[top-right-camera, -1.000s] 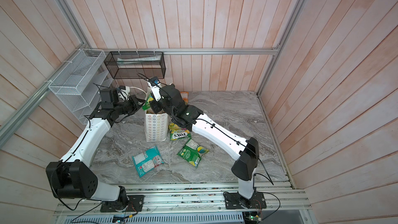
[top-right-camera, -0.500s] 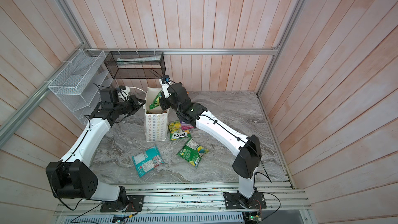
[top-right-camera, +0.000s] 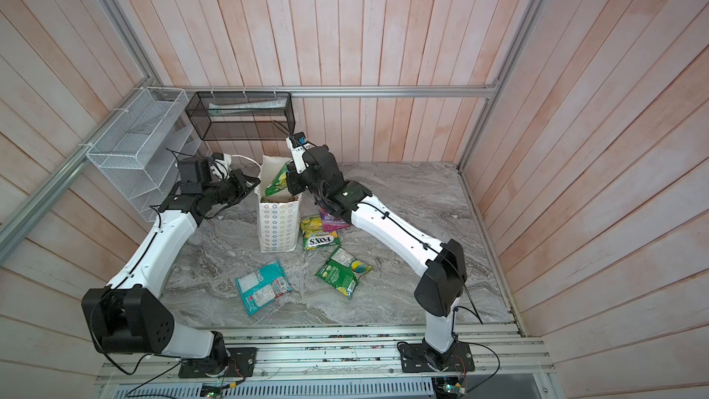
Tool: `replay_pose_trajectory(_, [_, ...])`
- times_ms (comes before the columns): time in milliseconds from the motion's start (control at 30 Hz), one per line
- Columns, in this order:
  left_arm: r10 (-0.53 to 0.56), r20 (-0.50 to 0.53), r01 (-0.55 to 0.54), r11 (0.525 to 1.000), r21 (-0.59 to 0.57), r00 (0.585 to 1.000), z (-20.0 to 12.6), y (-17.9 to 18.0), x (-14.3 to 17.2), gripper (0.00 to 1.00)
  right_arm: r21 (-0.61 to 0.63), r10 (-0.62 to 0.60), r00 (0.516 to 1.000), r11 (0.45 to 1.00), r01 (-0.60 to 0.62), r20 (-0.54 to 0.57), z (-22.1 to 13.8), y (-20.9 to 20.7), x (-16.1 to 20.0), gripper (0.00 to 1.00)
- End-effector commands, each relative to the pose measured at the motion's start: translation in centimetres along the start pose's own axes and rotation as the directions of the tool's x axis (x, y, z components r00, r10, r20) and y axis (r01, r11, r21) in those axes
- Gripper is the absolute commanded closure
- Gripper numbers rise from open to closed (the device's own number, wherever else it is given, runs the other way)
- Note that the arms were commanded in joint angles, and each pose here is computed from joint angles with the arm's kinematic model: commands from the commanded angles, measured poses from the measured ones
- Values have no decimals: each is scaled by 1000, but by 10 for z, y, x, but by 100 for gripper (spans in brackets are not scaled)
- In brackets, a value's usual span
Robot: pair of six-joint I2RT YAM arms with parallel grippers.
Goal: Place the snacks into the paper bag
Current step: Place the snack in the paper bag, then pick up the paper bag from the middle-left of the table.
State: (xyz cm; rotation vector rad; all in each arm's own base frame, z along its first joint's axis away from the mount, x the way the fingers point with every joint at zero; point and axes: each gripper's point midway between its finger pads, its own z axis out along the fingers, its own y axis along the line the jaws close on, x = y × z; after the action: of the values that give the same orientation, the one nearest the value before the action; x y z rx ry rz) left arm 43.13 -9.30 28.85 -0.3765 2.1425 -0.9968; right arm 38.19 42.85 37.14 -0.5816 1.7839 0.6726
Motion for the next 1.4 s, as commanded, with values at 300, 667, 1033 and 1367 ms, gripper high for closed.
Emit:
replay_pose_trajectory(300, [11,6,-11,1000,-4,1000,0,2,1,100,-93,-23,999,995,26,40,-8,29,-28,66])
replay_pose_trajectory(667, [8,2,-8,1000,-2,1000,1,2,1,100,210,37,996,976,-53,77,-52,-26,-57,14])
replay_pose_trajectory(1033, [9,5,-10,1000,4,1000,0,0,1,100,290,161,987,944,-160,22,-40,-70,-21,12])
replay_pose_trajectory(1367, [14,11,-14,1000,-5,1000,-1,1,0,100,193,262,963,949,-247,-57,12,-75,-4,25])
